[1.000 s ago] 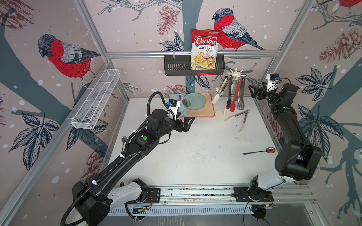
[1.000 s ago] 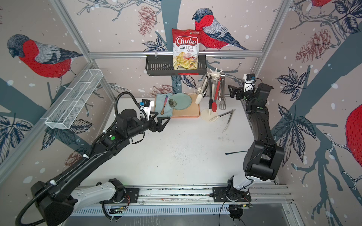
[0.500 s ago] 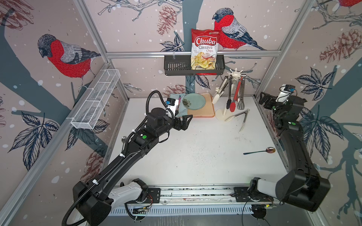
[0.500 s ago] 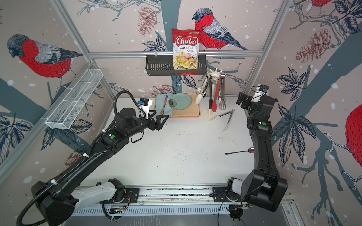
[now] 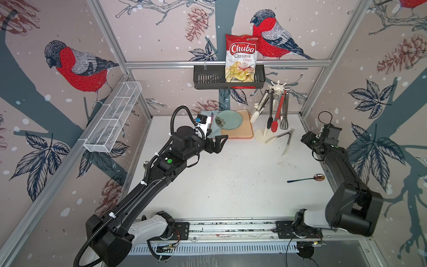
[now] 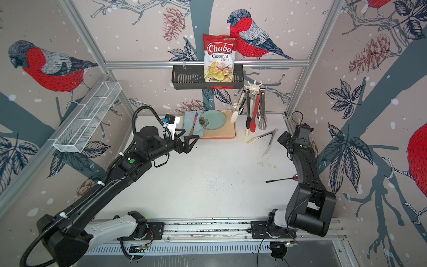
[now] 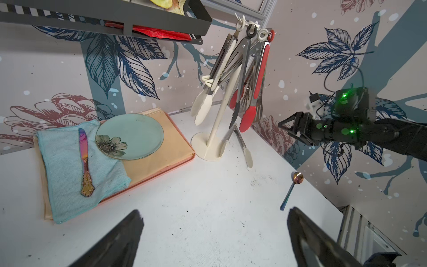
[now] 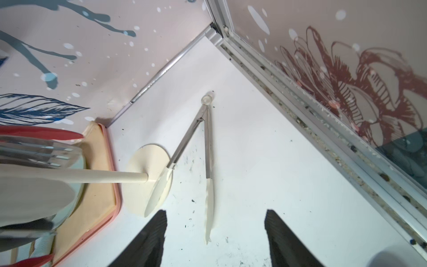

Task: Hang food tongs on kitchen utensil racks
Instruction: Pick up the food tongs from the center of the board.

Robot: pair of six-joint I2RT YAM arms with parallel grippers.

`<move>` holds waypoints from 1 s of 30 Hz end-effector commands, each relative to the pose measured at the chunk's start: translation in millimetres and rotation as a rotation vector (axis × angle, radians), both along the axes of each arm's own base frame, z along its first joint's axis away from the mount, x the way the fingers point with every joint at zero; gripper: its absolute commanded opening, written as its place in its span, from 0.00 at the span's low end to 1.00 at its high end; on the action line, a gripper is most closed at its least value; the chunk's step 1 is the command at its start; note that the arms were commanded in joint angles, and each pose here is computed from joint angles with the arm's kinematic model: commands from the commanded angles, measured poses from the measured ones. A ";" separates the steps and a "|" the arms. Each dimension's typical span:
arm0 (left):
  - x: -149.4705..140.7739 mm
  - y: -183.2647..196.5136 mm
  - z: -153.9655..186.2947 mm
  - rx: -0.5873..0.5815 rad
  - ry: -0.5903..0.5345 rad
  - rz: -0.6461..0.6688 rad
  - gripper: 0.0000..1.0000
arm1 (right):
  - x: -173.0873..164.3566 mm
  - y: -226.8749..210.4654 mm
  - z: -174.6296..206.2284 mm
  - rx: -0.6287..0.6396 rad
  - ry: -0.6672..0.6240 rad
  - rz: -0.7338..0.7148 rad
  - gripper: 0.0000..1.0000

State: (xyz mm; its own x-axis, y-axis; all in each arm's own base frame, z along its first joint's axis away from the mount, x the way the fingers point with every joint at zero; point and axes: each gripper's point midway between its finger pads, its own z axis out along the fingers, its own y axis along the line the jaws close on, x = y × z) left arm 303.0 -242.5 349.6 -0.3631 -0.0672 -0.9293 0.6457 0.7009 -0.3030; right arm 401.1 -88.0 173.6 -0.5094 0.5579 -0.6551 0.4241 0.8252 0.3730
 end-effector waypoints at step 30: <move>-5.2 14.2 4.5 -0.016 -0.001 0.054 0.96 | 101.5 13.1 -110.8 -0.008 0.303 0.066 0.48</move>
State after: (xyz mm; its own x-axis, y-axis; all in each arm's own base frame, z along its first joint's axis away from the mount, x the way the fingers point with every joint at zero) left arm 296.3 -231.8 351.6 -0.3647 -0.0894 -0.9268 0.6195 0.7198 -0.3132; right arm 502.2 -75.5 68.1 -0.6954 0.5306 -0.4845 0.4616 0.8467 0.2647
